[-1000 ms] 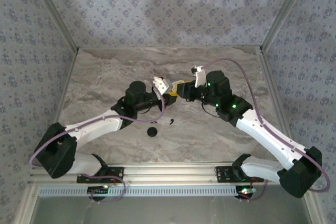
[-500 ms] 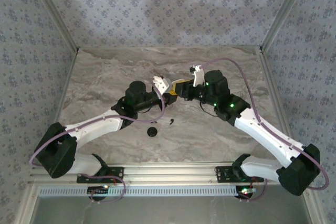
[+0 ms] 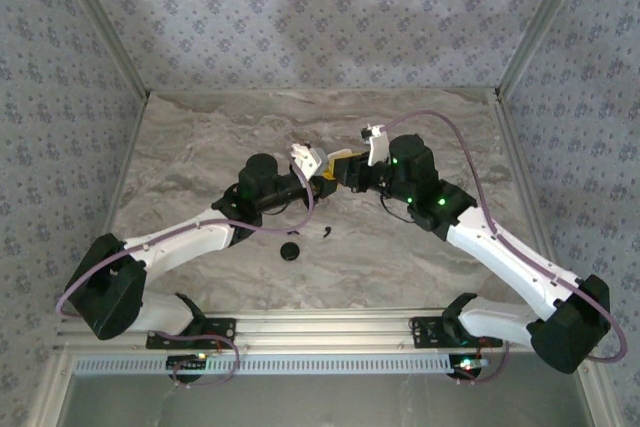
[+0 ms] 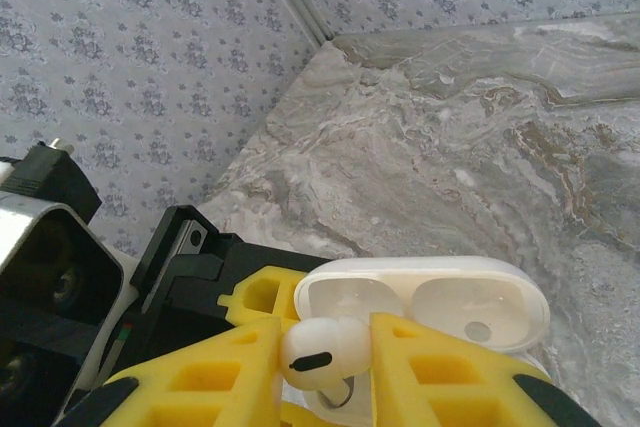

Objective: Insert the wireless bluetooth earbuds into the charging case

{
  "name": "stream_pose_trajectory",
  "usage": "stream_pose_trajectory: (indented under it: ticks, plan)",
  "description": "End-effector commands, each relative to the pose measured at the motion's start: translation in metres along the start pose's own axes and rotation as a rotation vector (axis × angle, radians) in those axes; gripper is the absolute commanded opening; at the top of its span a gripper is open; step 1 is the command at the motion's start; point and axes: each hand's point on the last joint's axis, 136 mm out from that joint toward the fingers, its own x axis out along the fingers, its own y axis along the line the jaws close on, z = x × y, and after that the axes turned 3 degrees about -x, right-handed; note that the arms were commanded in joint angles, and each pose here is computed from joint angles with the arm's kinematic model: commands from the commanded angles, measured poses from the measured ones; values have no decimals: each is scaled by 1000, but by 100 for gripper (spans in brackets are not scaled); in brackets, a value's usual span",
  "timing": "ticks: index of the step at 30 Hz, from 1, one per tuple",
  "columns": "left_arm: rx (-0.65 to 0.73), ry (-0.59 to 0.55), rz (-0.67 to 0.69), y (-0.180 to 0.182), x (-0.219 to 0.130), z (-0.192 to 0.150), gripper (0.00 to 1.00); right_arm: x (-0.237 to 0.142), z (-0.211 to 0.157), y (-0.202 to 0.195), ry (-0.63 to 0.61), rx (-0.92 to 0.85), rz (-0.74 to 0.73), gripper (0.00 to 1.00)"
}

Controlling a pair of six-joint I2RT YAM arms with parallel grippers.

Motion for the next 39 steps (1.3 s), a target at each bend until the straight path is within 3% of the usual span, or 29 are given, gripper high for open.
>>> stream_pose_trajectory:
  ticks: [1,22,30,39]
  plan:
    - [31,-109,-11,-4,1,39,15,-4,-11,-5,30,-3,-25,27]
    - [45,-88,-28,-8,5,38,15,-18,10,-12,11,-13,-87,47]
    - [47,-86,-26,-8,4,38,15,-31,31,-1,-15,-36,-55,50]
    - [59,-51,-44,-12,1,33,15,-61,45,-1,56,-59,3,57]
